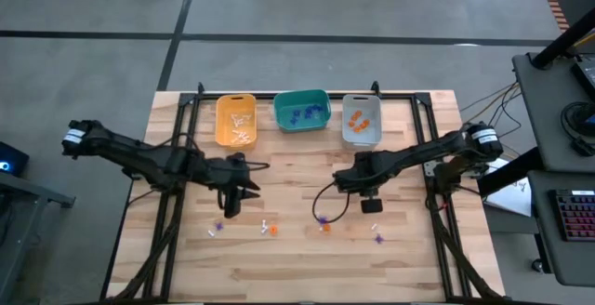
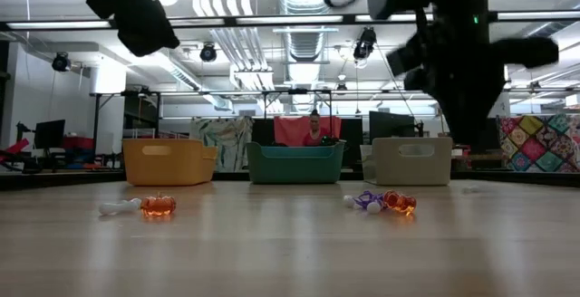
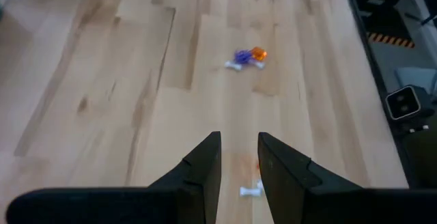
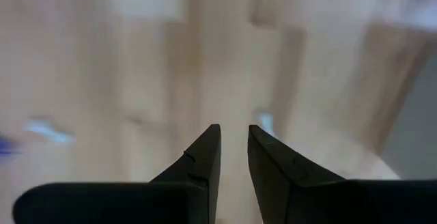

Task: Sort Halloween decoration
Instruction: Put the white bone toy into the yellow bin

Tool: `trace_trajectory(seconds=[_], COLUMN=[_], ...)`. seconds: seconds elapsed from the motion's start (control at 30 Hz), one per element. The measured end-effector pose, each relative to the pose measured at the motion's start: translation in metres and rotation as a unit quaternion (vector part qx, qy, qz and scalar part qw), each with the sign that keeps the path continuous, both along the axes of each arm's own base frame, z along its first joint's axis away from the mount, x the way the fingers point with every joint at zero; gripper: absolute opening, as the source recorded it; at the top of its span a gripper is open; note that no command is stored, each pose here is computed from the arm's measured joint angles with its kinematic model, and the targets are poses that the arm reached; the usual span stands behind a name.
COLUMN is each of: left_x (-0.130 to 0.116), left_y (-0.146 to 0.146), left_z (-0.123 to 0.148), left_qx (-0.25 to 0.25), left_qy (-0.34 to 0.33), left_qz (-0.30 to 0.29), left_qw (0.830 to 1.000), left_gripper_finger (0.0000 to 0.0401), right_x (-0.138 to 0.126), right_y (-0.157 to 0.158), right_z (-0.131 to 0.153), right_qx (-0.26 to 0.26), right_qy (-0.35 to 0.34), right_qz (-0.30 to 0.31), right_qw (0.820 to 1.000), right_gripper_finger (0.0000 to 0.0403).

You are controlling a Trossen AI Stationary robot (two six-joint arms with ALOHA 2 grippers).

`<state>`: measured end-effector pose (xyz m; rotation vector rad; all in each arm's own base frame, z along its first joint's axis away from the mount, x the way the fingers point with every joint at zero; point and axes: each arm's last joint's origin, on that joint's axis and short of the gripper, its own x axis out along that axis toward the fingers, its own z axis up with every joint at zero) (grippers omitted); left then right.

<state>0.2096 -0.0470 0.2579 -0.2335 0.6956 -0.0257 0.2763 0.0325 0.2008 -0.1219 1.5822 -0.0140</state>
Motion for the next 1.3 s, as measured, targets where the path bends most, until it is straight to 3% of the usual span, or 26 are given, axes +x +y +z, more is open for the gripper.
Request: trace_trajectory(seconds=[0.13,0.4,0.73,0.87,1.1,1.3], left_x=[0.001,0.004,0.004,0.004,0.004,0.005], left_y=[-0.007,-0.008,-0.008,-0.008,-0.008,-0.007], left_z=[-0.001,0.001,0.001,0.001,0.001,0.001], left_qx=[0.006,0.025,0.028,0.028,0.035,0.054], left_qy=[-0.018,-0.027,-0.028,-0.028,-0.030,-0.034], left_qz=[0.000,0.001,-0.001,-0.001,-0.006,0.012], left_qw=[1.000,0.999,0.999,0.999,0.999,0.998], left_gripper_finger=[0.0079,0.0079,0.0079,0.0079,0.0079,0.0079], right_x=[-0.013,-0.024,-0.019,-0.019,-0.024,-0.025], right_y=[-0.011,-0.028,-0.035,-0.035,-0.035,-0.035], right_z=[-0.019,-0.041,-0.045,-0.050,-0.063,-0.067], right_qx=[-0.032,-0.031,-0.028,-0.027,-0.027,-0.018], right_qy=[0.037,0.050,0.019,0.018,0.003,0.001], right_qz=[-0.003,-0.031,-0.028,-0.015,-0.010,-0.005], right_qw=[0.999,0.998,0.999,0.999,1.000,1.000], right_gripper_finger=[0.0063,0.0068,0.0138,0.0146,0.0119,0.0043])
